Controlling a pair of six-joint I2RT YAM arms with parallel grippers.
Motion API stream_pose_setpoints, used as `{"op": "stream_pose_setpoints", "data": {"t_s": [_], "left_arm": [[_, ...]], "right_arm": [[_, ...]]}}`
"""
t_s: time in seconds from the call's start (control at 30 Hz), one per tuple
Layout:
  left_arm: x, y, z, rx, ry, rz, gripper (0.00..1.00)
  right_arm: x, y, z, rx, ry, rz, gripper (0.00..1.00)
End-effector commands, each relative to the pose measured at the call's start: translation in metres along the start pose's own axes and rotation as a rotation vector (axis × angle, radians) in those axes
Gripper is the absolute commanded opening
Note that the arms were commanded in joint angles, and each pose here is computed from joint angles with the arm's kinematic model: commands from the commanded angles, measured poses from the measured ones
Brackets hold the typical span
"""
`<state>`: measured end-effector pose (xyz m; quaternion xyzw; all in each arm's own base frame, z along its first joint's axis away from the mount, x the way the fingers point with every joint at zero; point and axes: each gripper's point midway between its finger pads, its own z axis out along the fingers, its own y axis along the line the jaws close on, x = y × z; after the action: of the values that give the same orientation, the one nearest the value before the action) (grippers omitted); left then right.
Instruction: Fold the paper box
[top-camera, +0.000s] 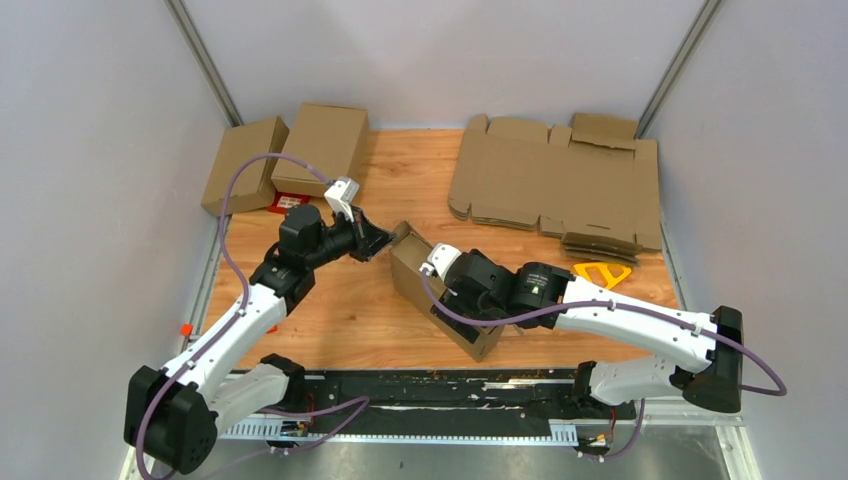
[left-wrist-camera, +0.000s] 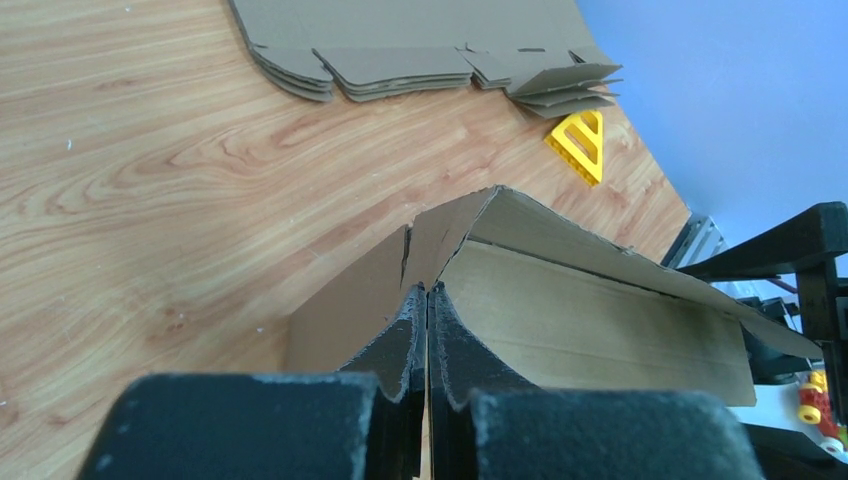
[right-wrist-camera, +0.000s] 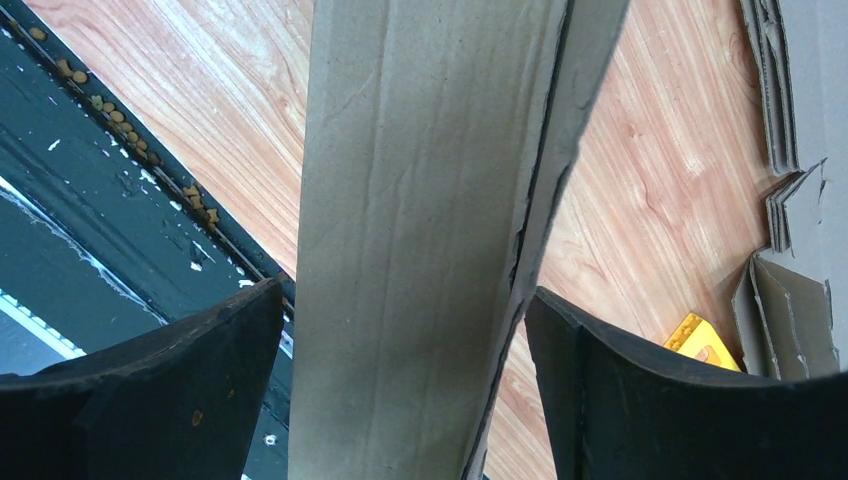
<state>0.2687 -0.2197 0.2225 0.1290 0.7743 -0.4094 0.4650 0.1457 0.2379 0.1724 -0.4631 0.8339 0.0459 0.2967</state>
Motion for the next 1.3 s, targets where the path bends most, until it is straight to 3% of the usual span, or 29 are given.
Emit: {"op": "stream_pose_setpoints", "data": {"t_s": [0.0, 0.23, 0.53, 0.7, 0.9, 1.13, 1.27], "left_arm": [[0.011, 0.005, -0.003, -0.008, 0.015, 0.017, 0.00], [0.031, 0.022, -0.013, -0.087, 0.060, 0.054, 0.00], [0.016, 0.003, -0.015, -0.035, 0.035, -0.017, 0.00], [-0.001, -0.021, -0.012, 0.069, -0.024, -0.084, 0.00], [-0.007, -0.023, -0.012, 0.070, -0.032, -0.097, 0.00], [0.021, -0.002, -0.012, 0.002, 0.032, -0.070, 0.00], [0.034, 0.028, -0.024, -0.152, 0.077, 0.033, 0.03]], "right_arm": [[0.000, 0.000, -0.004, 0.008, -0.021, 0.035, 0.91], [0.001, -0.003, -0.007, 0.022, -0.032, 0.054, 0.91], [0.000, 0.001, -0.001, 0.011, -0.009, 0.023, 0.86], [0.001, 0.003, 0.005, 0.006, 0.013, 0.009, 0.86], [0.003, 0.004, 0.009, 0.006, 0.026, 0.000, 0.88], [0.004, 0.002, 0.006, 0.012, 0.014, 0.007, 0.89], [0.004, -0.001, 0.001, 0.019, 0.005, 0.013, 0.90]]}}
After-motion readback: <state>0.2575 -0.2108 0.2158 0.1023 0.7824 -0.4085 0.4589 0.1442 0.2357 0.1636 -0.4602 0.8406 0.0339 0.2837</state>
